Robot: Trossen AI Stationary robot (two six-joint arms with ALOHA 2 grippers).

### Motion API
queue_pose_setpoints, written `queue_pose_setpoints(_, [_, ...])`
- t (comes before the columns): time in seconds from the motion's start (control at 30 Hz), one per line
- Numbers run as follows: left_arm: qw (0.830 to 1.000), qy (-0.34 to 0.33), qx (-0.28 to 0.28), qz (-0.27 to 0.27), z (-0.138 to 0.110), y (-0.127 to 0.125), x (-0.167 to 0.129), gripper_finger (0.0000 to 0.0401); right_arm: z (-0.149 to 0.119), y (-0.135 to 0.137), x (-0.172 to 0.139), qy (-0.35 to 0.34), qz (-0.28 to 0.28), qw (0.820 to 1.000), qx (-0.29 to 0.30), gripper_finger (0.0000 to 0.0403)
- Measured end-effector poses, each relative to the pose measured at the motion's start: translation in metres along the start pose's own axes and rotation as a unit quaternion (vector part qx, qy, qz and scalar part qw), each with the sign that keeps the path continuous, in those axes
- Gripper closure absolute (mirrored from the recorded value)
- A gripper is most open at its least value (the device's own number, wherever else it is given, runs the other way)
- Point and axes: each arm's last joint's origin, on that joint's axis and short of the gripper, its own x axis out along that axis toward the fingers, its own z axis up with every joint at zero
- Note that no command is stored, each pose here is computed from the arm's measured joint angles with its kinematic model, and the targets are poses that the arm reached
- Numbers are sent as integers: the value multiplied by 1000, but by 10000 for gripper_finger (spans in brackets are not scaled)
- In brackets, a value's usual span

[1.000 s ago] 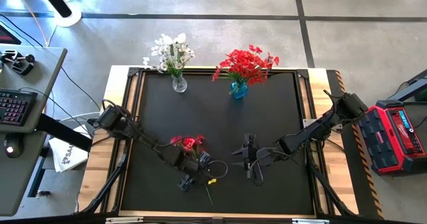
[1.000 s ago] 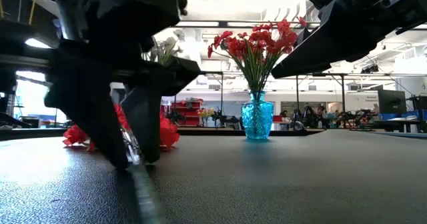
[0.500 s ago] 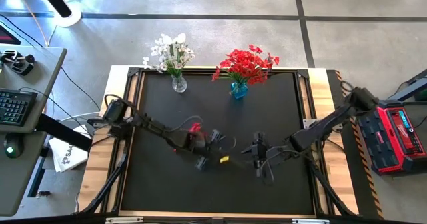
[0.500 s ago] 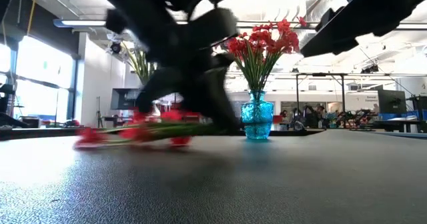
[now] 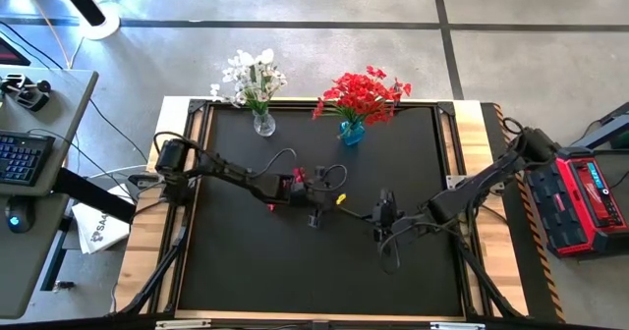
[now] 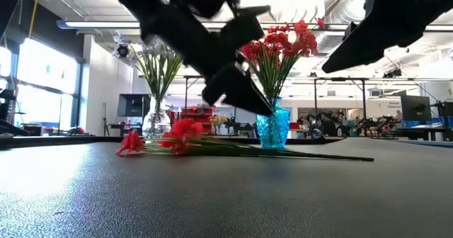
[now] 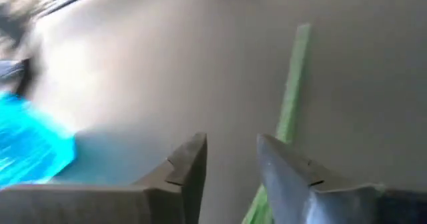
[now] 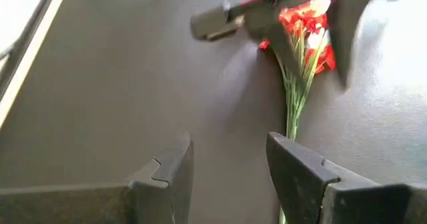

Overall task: Sort flowers into vase by color
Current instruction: Put the red flowers into the blue vase

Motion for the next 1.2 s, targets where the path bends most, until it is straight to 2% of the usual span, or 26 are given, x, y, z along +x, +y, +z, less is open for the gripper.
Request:
queue_pose_setpoints(0.1, [998,16,-25,58,11,-7,-21,265,-2,-1,8,5,-9,1000,-3,242])
queue_pose_setpoints(0.23, [991,39,-55,113,21,-24,-57,263,1,-13,28,1,-31,999,17,242])
queue_pose_setpoints(0.4, [981,50,-124,138,26,-52,-106,274,8,-30,64,31,-12,999,16,242])
queue_pose_setpoints(0.57, [970,41,-172,168,19,-86,-133,279,20,-40,101,97,-29,995,-19,242])
queue_pose_setpoints(0.73, [962,7,-170,214,13,-112,-141,280,26,-45,136,152,-60,986,-29,242])
queue_pose_setpoints(0.97, [955,-7,-170,241,7,-124,-135,280,36,-61,167,199,-89,976,-17,249])
queue_pose_setpoints(1.07, [954,-2,-174,243,5,-125,-130,280,36,-65,167,207,-92,974,-17,280])
queue_pose_setpoints(1.2, [955,-1,-176,240,4,-126,-129,280,37,-68,157,228,-109,967,-26,349])
